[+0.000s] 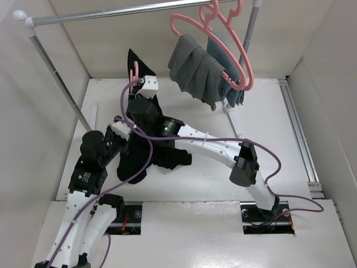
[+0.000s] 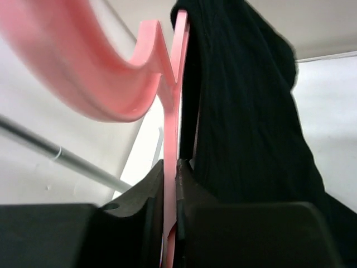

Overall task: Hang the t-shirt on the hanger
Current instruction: Place tshirt on hanger

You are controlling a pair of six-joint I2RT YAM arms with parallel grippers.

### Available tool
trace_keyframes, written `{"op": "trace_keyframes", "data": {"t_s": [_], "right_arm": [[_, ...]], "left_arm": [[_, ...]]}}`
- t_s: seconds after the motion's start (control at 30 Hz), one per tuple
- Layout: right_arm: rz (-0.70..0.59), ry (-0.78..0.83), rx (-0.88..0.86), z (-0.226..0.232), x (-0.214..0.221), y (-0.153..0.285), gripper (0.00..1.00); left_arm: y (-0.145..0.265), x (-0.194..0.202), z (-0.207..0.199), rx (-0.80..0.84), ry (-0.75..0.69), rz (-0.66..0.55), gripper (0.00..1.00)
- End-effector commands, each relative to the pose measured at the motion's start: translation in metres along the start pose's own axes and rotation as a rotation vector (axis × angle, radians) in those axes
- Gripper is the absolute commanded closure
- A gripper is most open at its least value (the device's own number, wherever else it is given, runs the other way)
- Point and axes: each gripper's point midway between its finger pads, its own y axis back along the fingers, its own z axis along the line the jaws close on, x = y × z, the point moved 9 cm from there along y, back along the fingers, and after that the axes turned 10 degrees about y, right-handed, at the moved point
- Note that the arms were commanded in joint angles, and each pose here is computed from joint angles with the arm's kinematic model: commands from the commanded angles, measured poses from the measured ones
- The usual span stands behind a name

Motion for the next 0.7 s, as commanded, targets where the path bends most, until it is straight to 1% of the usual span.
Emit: {"op": "trace_keyframes", "data": {"t_s": [0.0, 0.03, 0.1, 0.13, 0.17, 0.2, 0.27, 0.3, 0.37, 0.4, 0.43, 0.53, 0.6, 0.67], "right_arm": [[0.001, 0.051, -0.156, 0.021, -0.011, 0.029, 0.81], [0.008, 0.051, -0.181, 0.022, -0.009, 0.030, 0.75], [0.008, 0.048, -0.194, 0.015, -0.012, 0.024, 0.67], [0.018, 0.051, -0.216, 0.012, -0.013, 0.022, 0.59], [0.022, 0.051, -0.231, 0.013, -0.012, 0.022, 0.59], [0.040, 0.066, -0.229, 0.008, -0.004, 0.018, 0.53], [0.050, 0.070, -0.247, 0.008, -0.003, 0.020, 0.48], [0.057, 0.075, -0.247, 0.003, -0.003, 0.019, 0.43], [0.060, 0.078, -0.246, 0.001, -0.003, 0.021, 0.37], [0.056, 0.077, -0.228, -0.004, -0.006, 0.019, 0.30], [0.056, 0.077, -0.228, -0.007, -0.009, 0.022, 0.20], [0.042, 0.076, -0.219, -0.020, -0.023, 0.023, 0.07], [0.030, 0.078, -0.211, -0.028, -0.033, 0.025, 0.04], [0.010, 0.103, -0.205, -0.037, -0.046, 0.029, 0.02]], "left_arm": [[0.006, -0.017, -0.002, -0.028, 0.059, -0.129, 1.00], [0.008, -0.018, -0.002, -0.028, 0.071, -0.138, 1.00], [0.010, -0.021, -0.004, -0.027, 0.099, -0.158, 1.00], [0.012, -0.022, -0.004, -0.036, 0.098, -0.167, 1.00], [0.011, -0.020, -0.004, -0.035, 0.113, -0.167, 1.00], [0.011, -0.020, -0.003, -0.044, 0.114, -0.167, 1.00], [0.009, -0.016, -0.004, -0.042, 0.135, -0.158, 1.00], [0.009, -0.016, -0.003, -0.056, 0.136, -0.158, 1.00], [0.011, -0.017, -0.003, -0.069, 0.146, -0.166, 1.00], [0.012, -0.017, -0.002, -0.084, 0.156, -0.166, 1.00], [0.010, -0.014, -0.002, -0.084, 0.158, -0.158, 1.00], [0.011, -0.013, 0.000, -0.112, 0.169, -0.157, 1.00], [0.011, -0.012, 0.000, -0.122, 0.184, -0.149, 1.00], [0.011, -0.012, 0.000, -0.131, 0.205, -0.150, 1.00]]}}
